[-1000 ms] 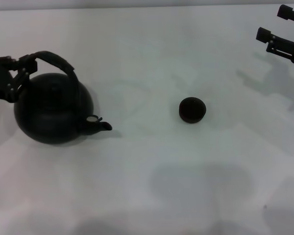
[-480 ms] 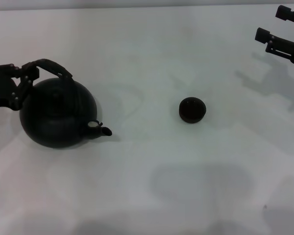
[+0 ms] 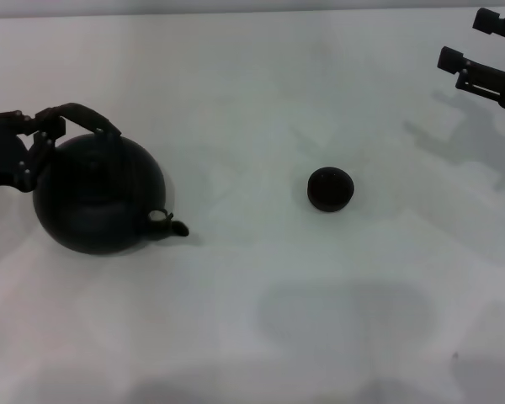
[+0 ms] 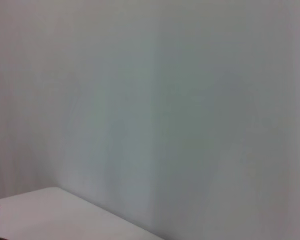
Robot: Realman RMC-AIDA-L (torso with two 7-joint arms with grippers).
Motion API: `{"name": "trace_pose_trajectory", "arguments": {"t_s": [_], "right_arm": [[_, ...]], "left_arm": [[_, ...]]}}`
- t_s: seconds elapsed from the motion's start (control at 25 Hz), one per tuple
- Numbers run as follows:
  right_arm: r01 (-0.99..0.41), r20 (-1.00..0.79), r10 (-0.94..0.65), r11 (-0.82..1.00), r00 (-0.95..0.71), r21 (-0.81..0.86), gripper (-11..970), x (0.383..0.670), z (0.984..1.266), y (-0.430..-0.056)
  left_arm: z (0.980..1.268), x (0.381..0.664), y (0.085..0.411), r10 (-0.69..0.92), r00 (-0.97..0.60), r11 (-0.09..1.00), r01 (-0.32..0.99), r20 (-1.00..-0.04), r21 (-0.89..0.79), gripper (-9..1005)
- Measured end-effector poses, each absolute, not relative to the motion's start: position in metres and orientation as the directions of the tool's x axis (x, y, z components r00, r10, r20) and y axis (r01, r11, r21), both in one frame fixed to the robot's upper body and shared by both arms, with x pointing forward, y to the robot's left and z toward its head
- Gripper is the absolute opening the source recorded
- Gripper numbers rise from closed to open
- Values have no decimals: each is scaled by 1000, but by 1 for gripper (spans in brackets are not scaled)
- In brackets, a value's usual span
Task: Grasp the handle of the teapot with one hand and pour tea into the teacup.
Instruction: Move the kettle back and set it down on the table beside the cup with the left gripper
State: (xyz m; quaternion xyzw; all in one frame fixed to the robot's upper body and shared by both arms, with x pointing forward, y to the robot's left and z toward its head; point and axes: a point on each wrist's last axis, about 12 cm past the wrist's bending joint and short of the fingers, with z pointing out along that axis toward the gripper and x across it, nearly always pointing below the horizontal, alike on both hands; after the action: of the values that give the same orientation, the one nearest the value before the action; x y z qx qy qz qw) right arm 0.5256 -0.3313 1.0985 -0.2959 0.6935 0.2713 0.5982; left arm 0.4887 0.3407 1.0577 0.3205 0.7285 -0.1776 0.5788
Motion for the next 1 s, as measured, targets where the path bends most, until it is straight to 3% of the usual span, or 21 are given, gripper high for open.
{"name": "trace_pose_trajectory", "arguments": {"t_s": [0.8, 1.0], "right_arm": [[-736, -991, -90, 677, -101, 13, 825, 530, 1101, -331], [-733, -991, -91, 680, -99, 11, 825, 530, 1102, -332]], "left_arm": [[1056, 489, 341, 272, -126, 738, 663, -954, 123, 309], [1057, 483, 344, 268, -97, 742, 655, -958, 141, 465]]}}
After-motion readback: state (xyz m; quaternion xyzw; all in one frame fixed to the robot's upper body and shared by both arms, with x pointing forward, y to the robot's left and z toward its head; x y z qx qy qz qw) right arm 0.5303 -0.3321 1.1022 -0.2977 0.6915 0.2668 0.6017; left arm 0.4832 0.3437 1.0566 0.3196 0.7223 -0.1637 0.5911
